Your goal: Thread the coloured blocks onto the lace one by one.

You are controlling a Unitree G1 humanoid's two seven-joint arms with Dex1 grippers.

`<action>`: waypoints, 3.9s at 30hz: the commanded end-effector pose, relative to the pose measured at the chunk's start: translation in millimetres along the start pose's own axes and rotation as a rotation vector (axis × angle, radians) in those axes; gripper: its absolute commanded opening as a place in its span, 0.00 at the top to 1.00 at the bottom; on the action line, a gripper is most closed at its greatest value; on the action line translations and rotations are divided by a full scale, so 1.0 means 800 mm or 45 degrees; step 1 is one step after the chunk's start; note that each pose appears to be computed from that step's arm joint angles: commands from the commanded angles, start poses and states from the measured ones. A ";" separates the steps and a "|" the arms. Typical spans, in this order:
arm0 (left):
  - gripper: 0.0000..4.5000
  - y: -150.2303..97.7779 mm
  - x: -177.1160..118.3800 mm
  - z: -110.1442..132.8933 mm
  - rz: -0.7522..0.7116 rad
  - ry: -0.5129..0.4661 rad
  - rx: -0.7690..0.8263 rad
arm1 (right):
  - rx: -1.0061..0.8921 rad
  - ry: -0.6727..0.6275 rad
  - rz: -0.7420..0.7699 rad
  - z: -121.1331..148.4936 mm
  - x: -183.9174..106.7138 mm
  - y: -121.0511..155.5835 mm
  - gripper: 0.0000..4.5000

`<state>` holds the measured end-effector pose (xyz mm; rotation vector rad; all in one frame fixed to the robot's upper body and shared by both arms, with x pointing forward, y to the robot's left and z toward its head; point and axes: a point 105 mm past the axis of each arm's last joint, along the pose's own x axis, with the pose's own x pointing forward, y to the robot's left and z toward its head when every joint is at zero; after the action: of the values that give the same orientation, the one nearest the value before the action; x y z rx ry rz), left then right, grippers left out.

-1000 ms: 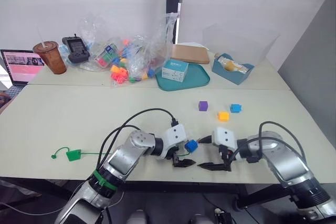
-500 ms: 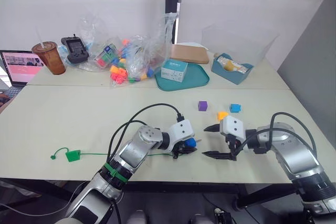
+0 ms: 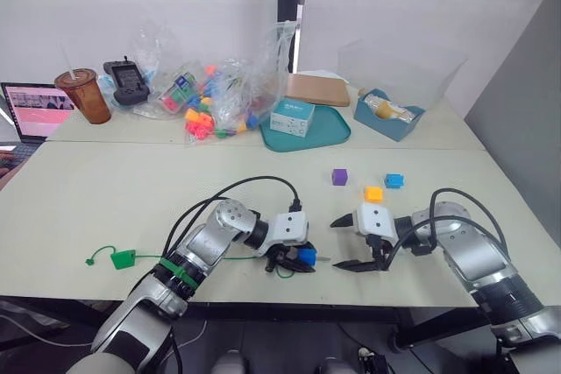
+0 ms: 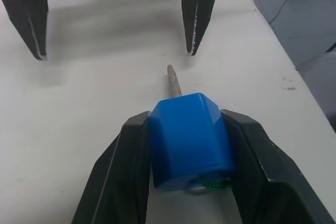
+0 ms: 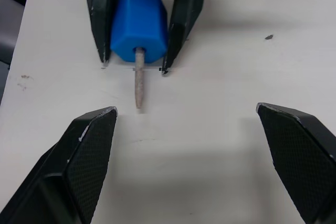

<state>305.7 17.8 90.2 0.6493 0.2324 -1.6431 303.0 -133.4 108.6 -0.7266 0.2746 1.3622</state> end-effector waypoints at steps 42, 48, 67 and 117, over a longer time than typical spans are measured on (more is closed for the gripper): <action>0.67 -0.127 -0.258 -0.129 0.456 0.573 -0.470 | -0.032 0.087 -0.009 -0.001 -0.008 0.012 1.00; 0.67 -0.124 -0.282 -0.146 0.583 0.691 -0.420 | -0.033 0.073 0.015 0.003 -0.004 0.014 1.00; 0.01 -0.082 -0.226 -0.048 0.577 0.182 -0.511 | -0.038 0.068 0.038 0.018 0.004 0.018 1.00; 1.00 -0.027 -0.024 -0.009 0.412 -0.190 -0.331 | 0.136 0.073 -0.092 0.029 0.004 0.032 0.71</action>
<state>282.1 37.0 82.0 0.3336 0.2421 -1.3390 272.4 -114.0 101.5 -0.7339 0.4048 1.3022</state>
